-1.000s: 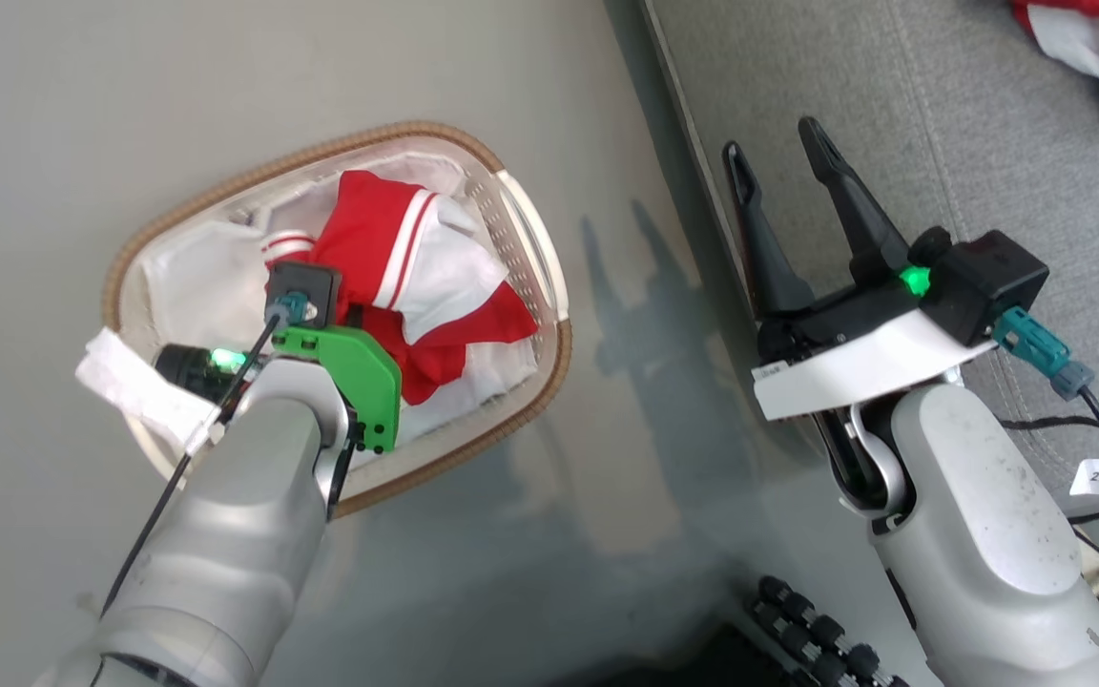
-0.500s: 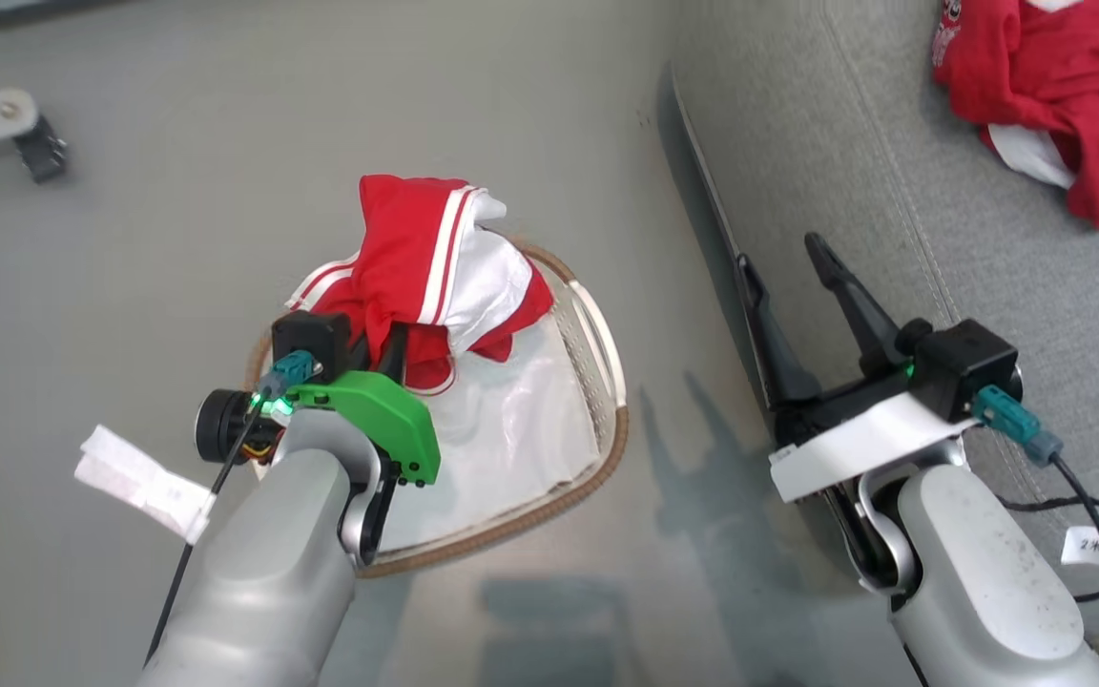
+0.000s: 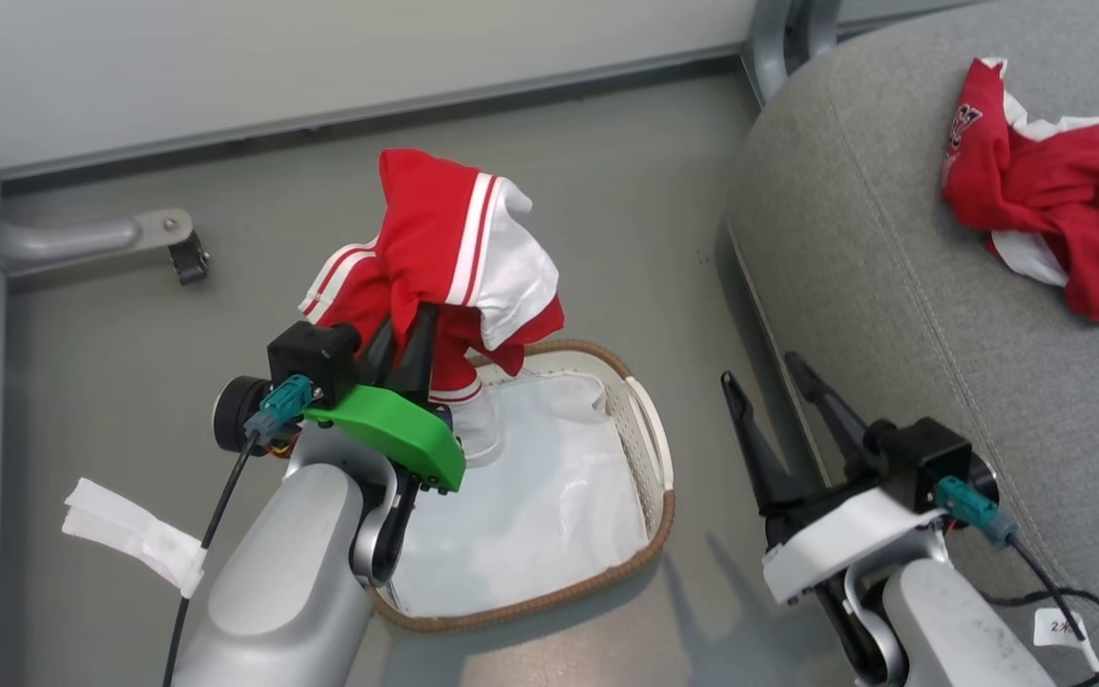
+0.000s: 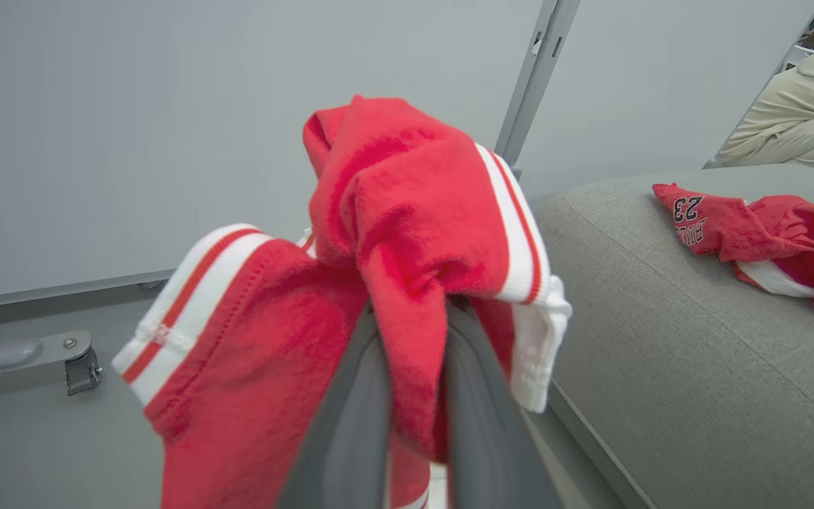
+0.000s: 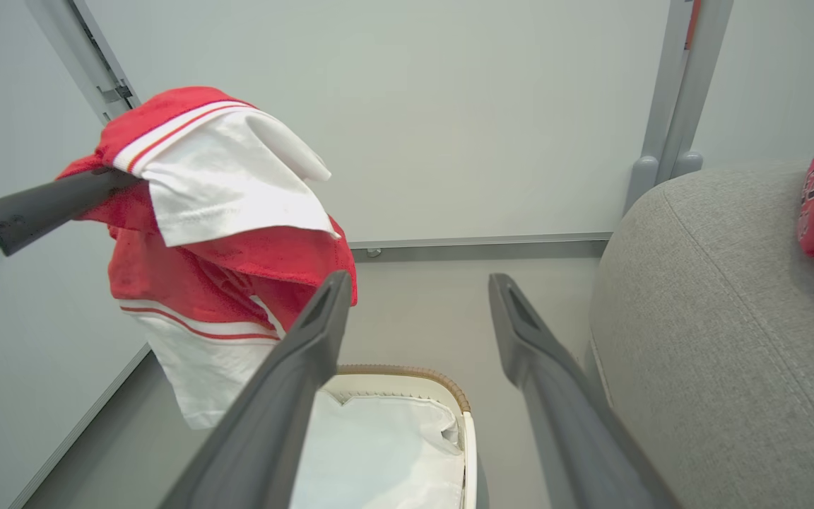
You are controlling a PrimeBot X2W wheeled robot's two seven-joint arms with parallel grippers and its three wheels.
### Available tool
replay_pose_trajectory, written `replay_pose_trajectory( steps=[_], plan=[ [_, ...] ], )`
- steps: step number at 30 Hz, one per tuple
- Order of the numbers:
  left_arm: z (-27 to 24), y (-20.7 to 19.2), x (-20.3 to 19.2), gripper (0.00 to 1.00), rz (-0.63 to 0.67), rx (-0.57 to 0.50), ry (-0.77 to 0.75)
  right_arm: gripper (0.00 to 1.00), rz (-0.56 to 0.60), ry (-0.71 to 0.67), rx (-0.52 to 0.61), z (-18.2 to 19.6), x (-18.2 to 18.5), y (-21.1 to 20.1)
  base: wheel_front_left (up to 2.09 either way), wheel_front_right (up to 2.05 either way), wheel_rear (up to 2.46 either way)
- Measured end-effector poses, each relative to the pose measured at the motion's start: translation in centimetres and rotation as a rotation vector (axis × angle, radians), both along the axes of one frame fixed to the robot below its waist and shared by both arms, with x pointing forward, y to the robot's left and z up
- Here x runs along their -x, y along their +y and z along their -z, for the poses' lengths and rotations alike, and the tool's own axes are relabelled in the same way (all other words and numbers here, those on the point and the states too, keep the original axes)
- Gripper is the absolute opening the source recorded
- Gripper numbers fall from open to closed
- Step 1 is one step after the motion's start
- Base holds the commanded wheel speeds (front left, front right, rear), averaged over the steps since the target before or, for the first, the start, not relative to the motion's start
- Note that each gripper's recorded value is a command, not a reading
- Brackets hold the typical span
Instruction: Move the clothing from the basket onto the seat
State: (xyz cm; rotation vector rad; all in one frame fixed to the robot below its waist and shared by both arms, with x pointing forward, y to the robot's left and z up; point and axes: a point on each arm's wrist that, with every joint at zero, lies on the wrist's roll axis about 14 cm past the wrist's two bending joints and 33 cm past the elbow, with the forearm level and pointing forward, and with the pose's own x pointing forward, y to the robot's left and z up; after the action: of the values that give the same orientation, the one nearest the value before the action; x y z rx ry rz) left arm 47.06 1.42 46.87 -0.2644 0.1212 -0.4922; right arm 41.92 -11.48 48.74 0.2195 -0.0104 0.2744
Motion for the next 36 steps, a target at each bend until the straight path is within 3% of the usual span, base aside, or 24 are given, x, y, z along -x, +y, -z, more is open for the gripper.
replay_pose_trajectory(
  steps=[10, 18, 30, 36],
  plan=[
    [-7.9, -1.1, 2.2, 0.0, 0.044, 0.068, -0.196, 1.0, -0.052, -0.012, -0.012, -0.8, 3.1, 2.2, 0.0, 0.0, 0.0],
    [-10.4, -1.9, 3.7, 0.0, 0.074, 0.094, -0.253, 1.0, -0.136, -0.057, 0.009, -2.1, 4.1, 4.7, 0.0, 0.0, 0.0],
    [-10.8, -2.6, 4.9, 0.0, 0.091, 0.116, -0.251, 1.0, -0.342, -0.366, 0.099, -11.4, 1.4, 11.3, 0.0, 0.0, 0.0],
    [-10.4, -2.9, 5.6, 0.0, 0.105, 0.115, -0.24, 1.0, -0.375, -0.342, 0.202, -9.6, 0.1, 12.7, 0.0, 0.0, 0.0]
  ],
)
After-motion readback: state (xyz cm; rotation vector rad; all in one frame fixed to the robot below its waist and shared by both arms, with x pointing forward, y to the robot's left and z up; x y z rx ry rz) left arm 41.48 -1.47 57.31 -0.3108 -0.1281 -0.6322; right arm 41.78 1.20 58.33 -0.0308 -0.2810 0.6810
